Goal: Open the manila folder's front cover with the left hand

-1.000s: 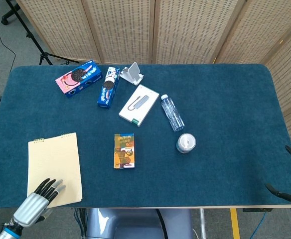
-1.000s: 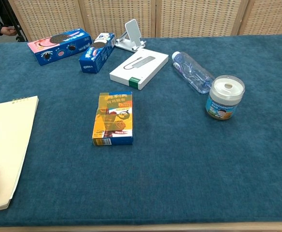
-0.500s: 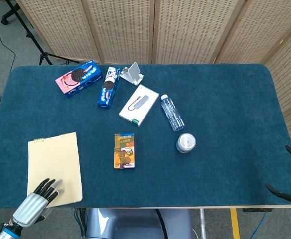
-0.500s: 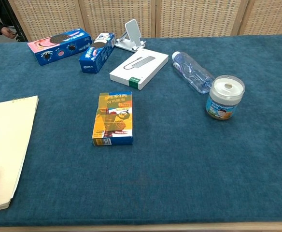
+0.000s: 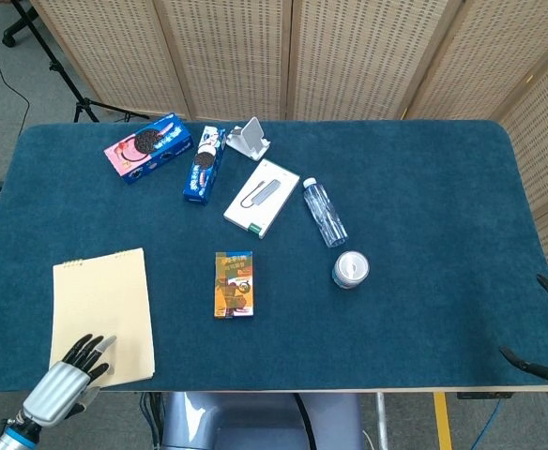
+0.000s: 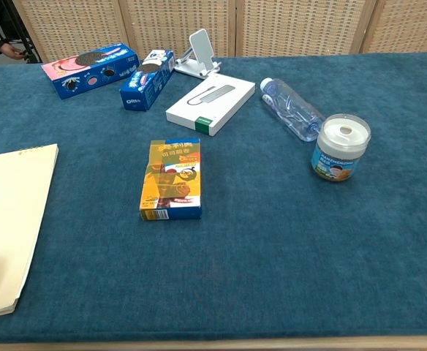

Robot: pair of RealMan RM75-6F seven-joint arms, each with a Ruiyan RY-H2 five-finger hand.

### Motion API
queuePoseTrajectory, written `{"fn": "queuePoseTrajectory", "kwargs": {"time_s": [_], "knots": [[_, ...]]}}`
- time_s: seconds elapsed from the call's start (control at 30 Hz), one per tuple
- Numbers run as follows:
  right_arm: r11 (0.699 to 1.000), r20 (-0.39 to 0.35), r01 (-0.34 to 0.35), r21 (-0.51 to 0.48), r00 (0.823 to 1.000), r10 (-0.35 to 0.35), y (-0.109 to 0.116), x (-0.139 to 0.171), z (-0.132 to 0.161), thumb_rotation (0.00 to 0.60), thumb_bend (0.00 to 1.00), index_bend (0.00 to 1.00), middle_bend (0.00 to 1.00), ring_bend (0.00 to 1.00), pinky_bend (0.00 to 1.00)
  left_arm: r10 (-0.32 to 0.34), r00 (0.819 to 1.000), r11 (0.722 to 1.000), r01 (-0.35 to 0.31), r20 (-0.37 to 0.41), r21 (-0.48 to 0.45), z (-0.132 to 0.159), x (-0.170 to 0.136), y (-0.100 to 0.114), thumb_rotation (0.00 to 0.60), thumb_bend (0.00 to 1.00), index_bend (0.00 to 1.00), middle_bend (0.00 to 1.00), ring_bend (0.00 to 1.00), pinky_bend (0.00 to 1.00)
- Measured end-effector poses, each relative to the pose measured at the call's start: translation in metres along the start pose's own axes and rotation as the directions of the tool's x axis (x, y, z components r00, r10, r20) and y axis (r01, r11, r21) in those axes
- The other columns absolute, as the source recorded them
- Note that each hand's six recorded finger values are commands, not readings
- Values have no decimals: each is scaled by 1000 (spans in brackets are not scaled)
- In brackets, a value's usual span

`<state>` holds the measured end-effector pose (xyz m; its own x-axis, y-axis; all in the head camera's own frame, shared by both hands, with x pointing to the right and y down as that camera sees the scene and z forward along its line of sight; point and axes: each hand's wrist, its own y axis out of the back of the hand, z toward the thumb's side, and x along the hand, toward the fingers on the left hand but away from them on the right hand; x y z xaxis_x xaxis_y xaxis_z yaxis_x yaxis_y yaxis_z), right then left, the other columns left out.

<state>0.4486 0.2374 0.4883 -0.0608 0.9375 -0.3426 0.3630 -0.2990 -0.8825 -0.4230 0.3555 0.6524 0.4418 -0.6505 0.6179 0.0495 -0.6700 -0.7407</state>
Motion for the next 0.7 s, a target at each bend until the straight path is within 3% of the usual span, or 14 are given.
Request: {"fn": "queuePoseTrajectory", "kwargs": {"time_s": [0.33, 0.7], "knots": [[1000, 0, -2, -1, 1000, 2, 0, 0, 0, 600, 0, 33, 0, 0, 0, 6, 1000, 1000, -6, 4, -17, 0, -1, 1, 600, 548, 743, 0, 0, 0], [1000, -1, 0, -3, 1000, 0, 0, 1, 0, 600, 0, 33, 0, 0, 0, 5, 1000, 1000, -5, 17, -25, 2, -3, 2, 600, 558, 770, 0, 0, 0]]}}
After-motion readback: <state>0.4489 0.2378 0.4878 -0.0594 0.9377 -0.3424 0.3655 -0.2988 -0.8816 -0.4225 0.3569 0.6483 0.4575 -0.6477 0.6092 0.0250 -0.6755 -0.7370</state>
